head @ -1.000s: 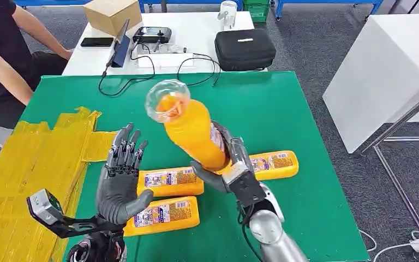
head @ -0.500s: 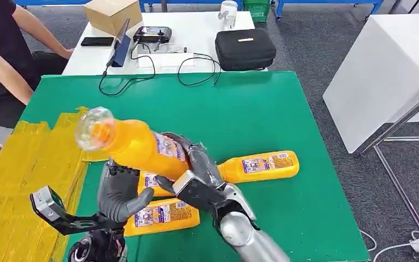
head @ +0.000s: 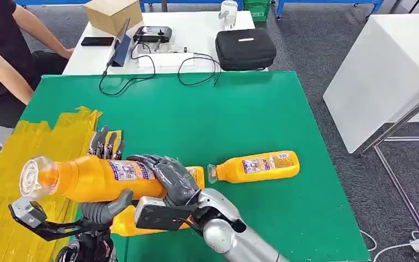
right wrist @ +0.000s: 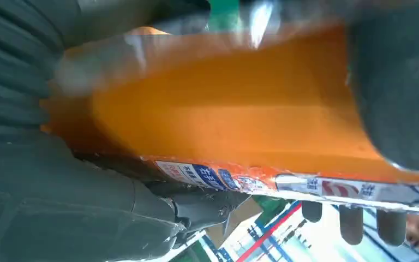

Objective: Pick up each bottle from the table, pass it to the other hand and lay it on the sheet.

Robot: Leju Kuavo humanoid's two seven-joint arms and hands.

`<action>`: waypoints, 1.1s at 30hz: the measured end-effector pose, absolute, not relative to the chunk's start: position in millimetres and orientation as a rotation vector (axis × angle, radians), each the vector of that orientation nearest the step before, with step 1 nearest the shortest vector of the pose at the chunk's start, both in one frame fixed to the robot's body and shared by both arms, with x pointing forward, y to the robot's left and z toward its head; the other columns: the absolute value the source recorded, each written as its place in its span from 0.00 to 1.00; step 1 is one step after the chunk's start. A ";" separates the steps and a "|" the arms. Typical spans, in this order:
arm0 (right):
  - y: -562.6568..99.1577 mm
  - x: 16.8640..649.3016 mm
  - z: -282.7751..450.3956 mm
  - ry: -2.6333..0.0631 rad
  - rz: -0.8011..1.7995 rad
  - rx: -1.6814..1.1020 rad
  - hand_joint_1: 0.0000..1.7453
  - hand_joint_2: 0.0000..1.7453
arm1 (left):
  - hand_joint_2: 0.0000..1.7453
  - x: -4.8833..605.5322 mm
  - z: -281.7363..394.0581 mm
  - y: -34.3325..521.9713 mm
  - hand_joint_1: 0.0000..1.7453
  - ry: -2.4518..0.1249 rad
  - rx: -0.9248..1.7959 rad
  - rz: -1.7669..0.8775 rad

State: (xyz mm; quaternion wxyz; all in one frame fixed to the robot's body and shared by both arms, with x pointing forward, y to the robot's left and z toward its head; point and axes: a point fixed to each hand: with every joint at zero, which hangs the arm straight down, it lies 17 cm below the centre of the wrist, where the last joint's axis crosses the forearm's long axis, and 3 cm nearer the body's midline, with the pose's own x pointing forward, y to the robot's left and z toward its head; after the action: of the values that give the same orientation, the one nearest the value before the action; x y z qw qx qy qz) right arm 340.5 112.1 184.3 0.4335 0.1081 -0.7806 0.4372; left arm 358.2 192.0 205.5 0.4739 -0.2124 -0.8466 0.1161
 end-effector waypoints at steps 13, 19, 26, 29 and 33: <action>122.7 330.6 180.5 -1.935 1.213 0.293 1.00 1.00 | 1.00 347.3 200.7 204.5 1.00 -2.077 -0.539 0.327; 123.8 328.6 178.9 -1.933 1.224 0.297 1.00 1.00 | 1.00 345.9 200.1 207.9 1.00 -2.080 -0.541 0.335; 124.6 327.0 177.1 -1.929 1.230 0.300 1.00 1.00 | 1.00 345.6 200.5 208.7 1.00 -2.081 -0.548 0.339; 124.5 327.1 176.3 -1.927 1.232 0.300 1.00 1.00 | 1.00 345.3 200.9 208.6 1.00 -2.082 -0.554 0.339; 124.1 327.3 175.4 -1.925 1.232 0.299 0.99 1.00 | 1.00 345.1 201.4 210.3 1.00 -2.084 -0.560 0.355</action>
State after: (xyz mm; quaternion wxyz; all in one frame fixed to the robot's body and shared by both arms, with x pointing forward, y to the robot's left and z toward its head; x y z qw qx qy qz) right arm 327.3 124.1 175.4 0.4062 0.1186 -0.7631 0.4885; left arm 345.1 210.3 201.4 0.4594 -0.2276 -0.8464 0.1441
